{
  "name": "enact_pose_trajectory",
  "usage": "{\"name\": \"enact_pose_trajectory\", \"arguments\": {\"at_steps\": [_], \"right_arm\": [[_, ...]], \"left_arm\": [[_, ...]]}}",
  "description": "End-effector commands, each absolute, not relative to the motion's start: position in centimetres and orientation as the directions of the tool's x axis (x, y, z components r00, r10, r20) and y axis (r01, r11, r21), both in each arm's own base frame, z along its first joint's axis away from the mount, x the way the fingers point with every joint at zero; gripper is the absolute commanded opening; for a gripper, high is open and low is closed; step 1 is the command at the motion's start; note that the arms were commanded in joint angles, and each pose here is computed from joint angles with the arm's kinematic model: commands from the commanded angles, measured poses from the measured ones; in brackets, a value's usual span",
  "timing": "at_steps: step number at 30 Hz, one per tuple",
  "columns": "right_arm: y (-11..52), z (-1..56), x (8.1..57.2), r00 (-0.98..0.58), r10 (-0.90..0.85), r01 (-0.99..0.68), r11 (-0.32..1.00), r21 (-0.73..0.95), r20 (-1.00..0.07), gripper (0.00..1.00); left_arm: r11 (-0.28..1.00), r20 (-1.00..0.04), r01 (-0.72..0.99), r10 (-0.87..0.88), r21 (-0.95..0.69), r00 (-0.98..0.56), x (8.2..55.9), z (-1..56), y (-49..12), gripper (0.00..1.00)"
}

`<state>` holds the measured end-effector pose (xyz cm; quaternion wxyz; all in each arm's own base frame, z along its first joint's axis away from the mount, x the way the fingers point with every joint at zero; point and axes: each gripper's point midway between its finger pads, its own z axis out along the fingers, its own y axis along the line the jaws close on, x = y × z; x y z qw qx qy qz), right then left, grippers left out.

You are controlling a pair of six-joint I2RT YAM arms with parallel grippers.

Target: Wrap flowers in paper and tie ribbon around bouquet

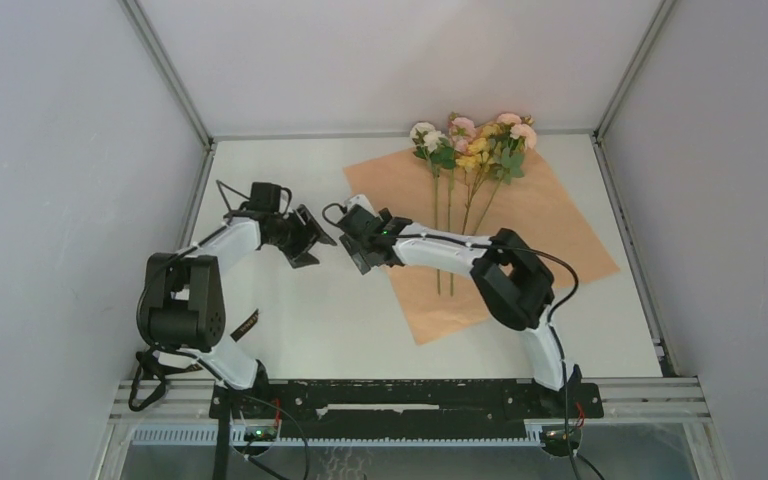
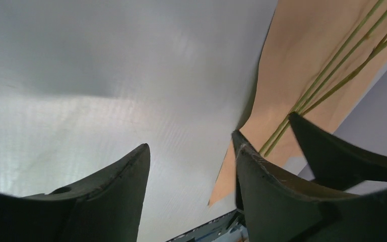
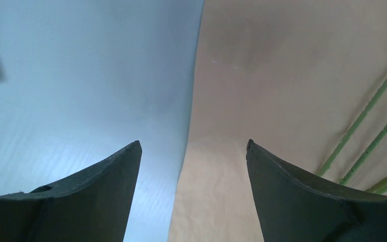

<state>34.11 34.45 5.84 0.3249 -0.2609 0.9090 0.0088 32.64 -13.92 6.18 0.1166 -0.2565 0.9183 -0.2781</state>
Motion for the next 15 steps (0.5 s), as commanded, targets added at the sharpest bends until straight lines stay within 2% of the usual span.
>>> {"name": "enact_pose_trajectory", "arguments": {"at_steps": [1, 7, 15], "right_arm": [[33.9, 5.2, 35.7, -0.589, -0.592, -0.452, 0.805, -0.384, -0.55, 0.85], [33.5, 3.0, 35.8, -0.552, -0.714, -0.426, 0.686, -0.59, -0.431, 0.84], [31.6, 2.6, 35.9, -0.537, -0.758, -0.387, 0.612, -0.689, -0.371, 0.76]], "left_arm": [[0.675, -0.187, -0.387, -0.614, -0.629, -0.767, 36.4, 10.6, -10.8, 0.68], [0.657, -0.16, -0.399, -0.621, -0.64, -0.767, 36.1, 10.3, -10.2, 0.68], [0.634, -0.09, -0.426, -0.617, -0.645, -0.782, 35.5, 9.3, -10.8, 0.66]]}}
